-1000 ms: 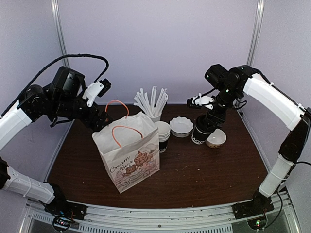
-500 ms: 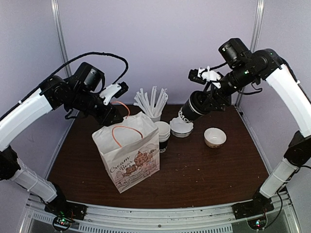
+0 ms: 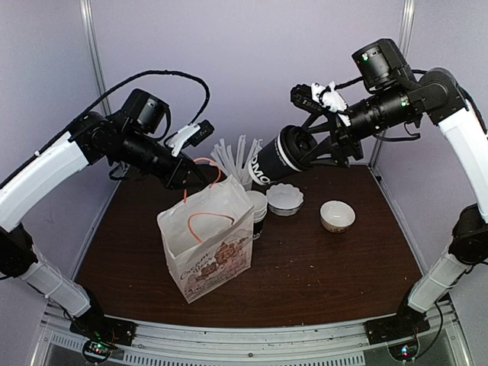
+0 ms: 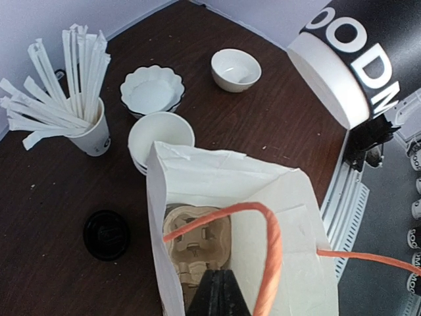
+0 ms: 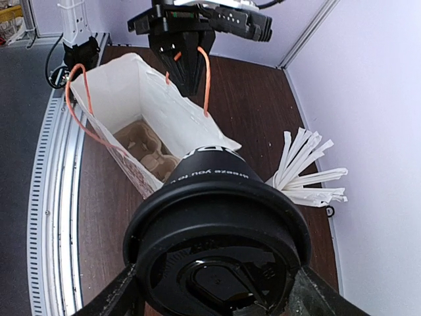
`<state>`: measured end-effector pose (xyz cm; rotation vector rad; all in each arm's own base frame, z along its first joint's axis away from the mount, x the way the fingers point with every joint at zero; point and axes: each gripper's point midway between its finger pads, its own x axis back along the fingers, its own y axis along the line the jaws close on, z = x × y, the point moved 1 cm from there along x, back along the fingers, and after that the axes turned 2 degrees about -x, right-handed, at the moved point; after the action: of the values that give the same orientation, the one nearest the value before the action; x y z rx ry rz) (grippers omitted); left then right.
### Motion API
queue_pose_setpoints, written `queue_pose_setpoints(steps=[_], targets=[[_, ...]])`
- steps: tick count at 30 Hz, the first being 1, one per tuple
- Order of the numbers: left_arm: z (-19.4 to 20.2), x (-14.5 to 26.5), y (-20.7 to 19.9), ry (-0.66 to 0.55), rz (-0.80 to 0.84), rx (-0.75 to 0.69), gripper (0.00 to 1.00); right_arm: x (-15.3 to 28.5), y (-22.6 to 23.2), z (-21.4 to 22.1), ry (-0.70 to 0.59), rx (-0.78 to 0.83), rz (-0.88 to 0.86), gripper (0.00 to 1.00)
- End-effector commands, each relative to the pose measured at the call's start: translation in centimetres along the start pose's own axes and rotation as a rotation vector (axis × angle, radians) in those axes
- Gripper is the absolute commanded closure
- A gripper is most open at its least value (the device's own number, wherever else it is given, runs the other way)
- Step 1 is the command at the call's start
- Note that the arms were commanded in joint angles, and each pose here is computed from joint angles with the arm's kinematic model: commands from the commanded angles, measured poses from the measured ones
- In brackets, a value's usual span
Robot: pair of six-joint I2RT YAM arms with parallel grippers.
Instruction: Pack the takeout coffee
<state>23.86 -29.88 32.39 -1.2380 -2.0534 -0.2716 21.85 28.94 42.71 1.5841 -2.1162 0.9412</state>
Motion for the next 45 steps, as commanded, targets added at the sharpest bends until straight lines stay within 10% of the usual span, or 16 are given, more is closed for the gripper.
queue_pose_setpoints(steps=[1, 45], targets=[[-2.8, 0.9, -2.6, -0.089, 0.153, -0.016, 1.00, 3.1, 1.8, -2.3, -0.123, 0.015, -0.047, 0.28], [-9.0, -1.2, -11.2, -0.134, 0.688, -0.086, 1.00, 6.3, 5.0, -1.1, -0.140, 0.097, -0.121, 0.29]])
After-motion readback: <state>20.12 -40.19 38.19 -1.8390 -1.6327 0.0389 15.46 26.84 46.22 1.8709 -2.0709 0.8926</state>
